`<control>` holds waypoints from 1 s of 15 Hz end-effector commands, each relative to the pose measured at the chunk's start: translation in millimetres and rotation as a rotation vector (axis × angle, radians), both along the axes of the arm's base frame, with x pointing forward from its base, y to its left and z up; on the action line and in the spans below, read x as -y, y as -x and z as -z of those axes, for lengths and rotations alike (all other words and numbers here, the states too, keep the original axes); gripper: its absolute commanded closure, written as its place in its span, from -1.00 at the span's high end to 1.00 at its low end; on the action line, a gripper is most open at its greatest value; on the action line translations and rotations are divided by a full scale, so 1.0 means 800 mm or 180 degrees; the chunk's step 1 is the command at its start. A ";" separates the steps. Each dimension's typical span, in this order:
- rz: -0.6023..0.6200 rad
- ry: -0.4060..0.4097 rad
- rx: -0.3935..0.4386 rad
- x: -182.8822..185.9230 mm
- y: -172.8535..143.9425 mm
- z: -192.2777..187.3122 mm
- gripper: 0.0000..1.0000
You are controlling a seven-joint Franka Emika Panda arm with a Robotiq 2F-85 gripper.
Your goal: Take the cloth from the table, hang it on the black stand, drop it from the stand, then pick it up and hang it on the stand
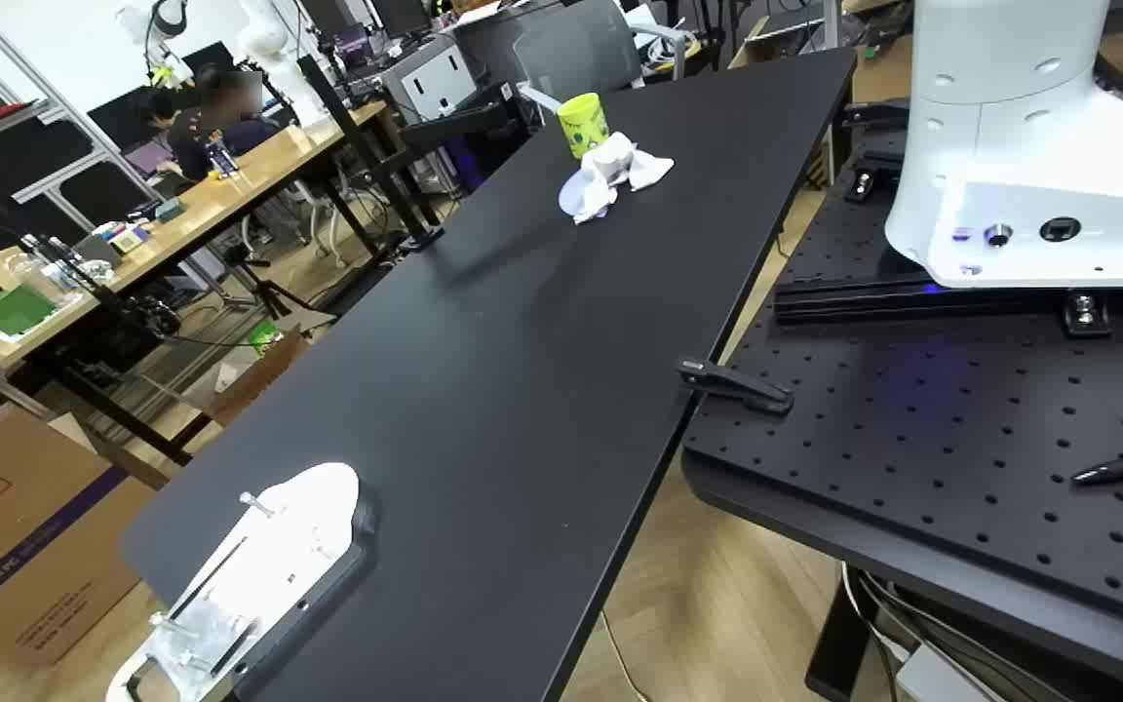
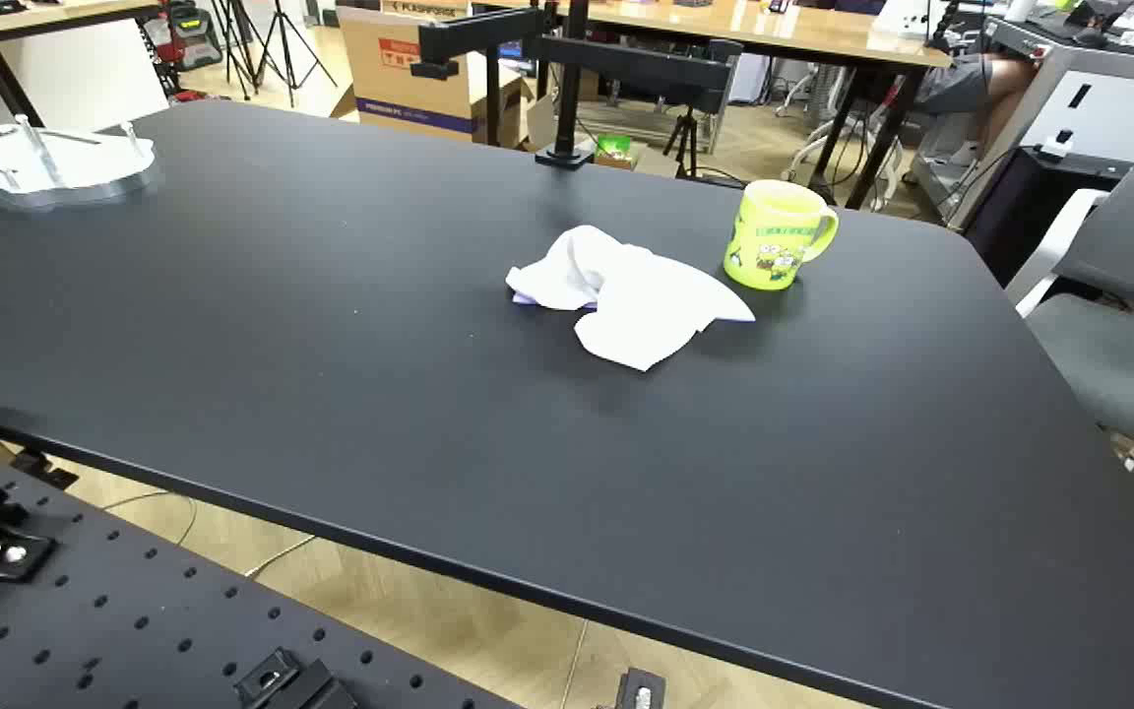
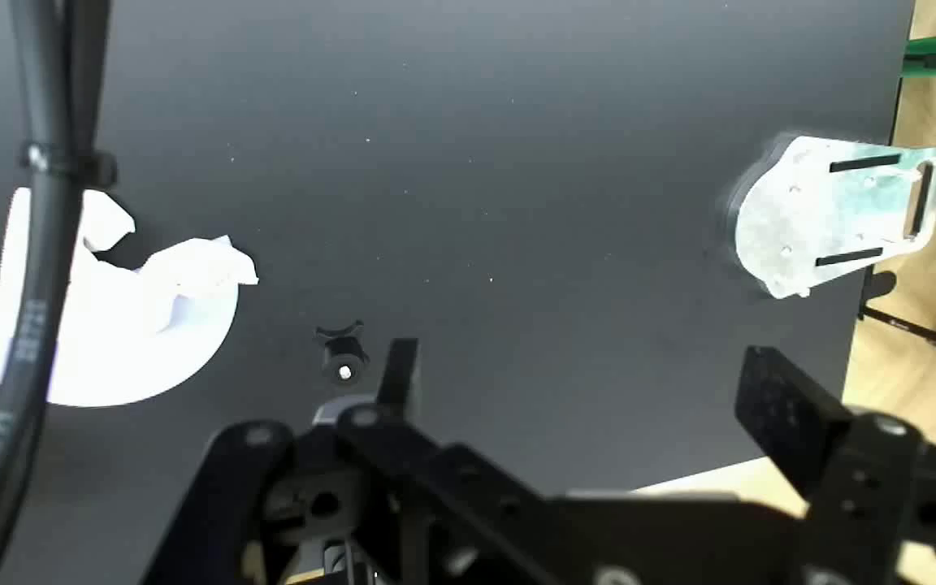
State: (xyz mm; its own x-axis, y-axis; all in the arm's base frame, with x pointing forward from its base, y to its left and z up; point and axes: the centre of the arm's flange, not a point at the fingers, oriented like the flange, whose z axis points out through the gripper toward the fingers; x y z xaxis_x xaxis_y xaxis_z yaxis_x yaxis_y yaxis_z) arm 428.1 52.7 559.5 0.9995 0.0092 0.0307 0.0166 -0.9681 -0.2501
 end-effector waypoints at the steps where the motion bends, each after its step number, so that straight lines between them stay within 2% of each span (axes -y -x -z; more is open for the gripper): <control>1: -0.0004 0.0001 -0.0003 0.000 0.000 0.001 1.00; 7: -0.0004 0.0036 -0.0014 0.001 0.000 0.010 1.00; 10: 0.0235 0.0261 0.0174 0.027 -0.005 0.019 1.00; 15: 0.0309 0.0249 0.0201 0.072 0.000 0.031 1.00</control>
State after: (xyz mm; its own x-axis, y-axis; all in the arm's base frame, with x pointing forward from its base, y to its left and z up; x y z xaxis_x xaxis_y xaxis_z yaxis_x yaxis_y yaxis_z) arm 429.6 53.1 549.3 0.9999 0.0137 0.0099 0.0157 -0.9685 -0.2484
